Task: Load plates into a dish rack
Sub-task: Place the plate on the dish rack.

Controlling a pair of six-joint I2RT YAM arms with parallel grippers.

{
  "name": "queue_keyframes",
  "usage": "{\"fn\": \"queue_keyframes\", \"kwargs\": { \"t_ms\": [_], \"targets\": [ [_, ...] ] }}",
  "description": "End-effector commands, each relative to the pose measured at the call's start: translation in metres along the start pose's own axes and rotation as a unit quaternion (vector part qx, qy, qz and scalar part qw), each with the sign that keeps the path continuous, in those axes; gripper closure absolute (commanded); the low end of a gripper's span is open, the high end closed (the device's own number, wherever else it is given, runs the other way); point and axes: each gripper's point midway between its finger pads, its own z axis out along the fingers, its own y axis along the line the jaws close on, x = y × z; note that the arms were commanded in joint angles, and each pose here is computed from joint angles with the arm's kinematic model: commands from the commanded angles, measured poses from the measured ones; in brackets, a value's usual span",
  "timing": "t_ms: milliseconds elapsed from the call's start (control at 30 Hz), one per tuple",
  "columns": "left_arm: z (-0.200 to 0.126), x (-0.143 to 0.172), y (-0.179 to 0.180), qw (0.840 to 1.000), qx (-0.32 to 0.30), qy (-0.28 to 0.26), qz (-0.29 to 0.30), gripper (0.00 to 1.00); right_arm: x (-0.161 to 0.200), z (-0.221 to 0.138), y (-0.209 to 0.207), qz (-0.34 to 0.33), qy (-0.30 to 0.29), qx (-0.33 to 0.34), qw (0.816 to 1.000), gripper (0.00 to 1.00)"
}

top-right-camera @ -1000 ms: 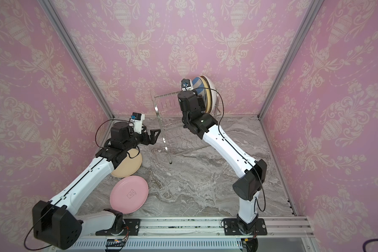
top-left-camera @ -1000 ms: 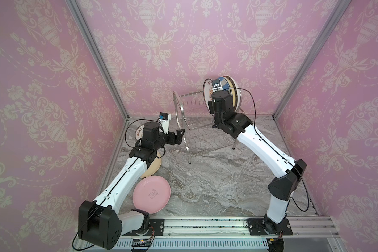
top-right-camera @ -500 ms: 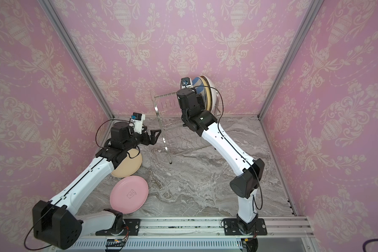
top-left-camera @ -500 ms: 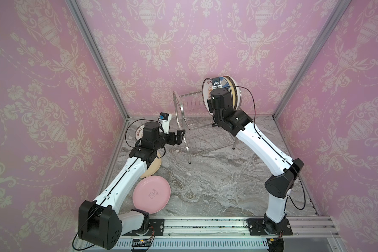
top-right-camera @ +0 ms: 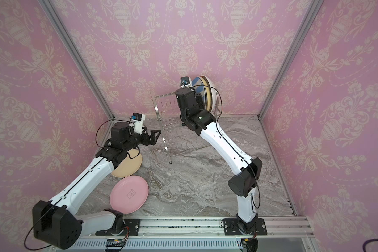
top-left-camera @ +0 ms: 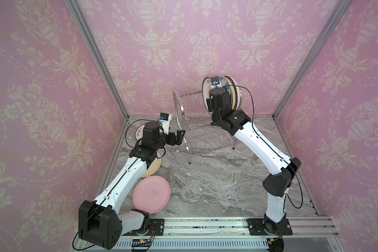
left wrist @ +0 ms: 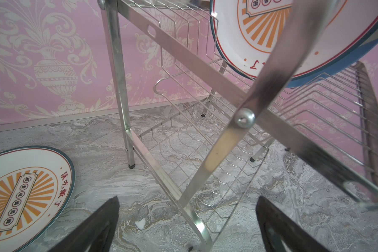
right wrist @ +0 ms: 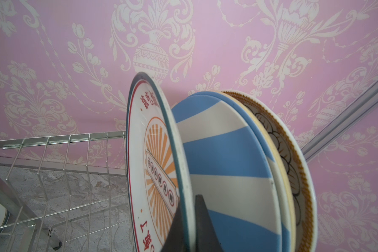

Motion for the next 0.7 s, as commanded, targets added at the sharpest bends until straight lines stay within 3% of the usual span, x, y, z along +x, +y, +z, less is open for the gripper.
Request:
{"fn": "queue_keyframes", "kwargs": {
  "t_ms": [0,167,667],
  "targets": [
    [-0.003,-0.006,-0.001,1.000,0.003,0.000,0.013,0.01,0.024,0.012,0.016,-0.022,0.031,-0.008,0.999,1.00],
    [-0.004,-0.005,0.000,1.000,0.000,0.002,0.014,0.01,0.025,0.013,0.019,-0.025,0.033,-0.010,0.999,0.92],
    [-0.003,-0.006,-0.001,1.000,0.005,0.000,0.010,0.01,0.007,0.002,0.003,-0.029,0.014,0.004,0.999,0.83]
  ]
}}
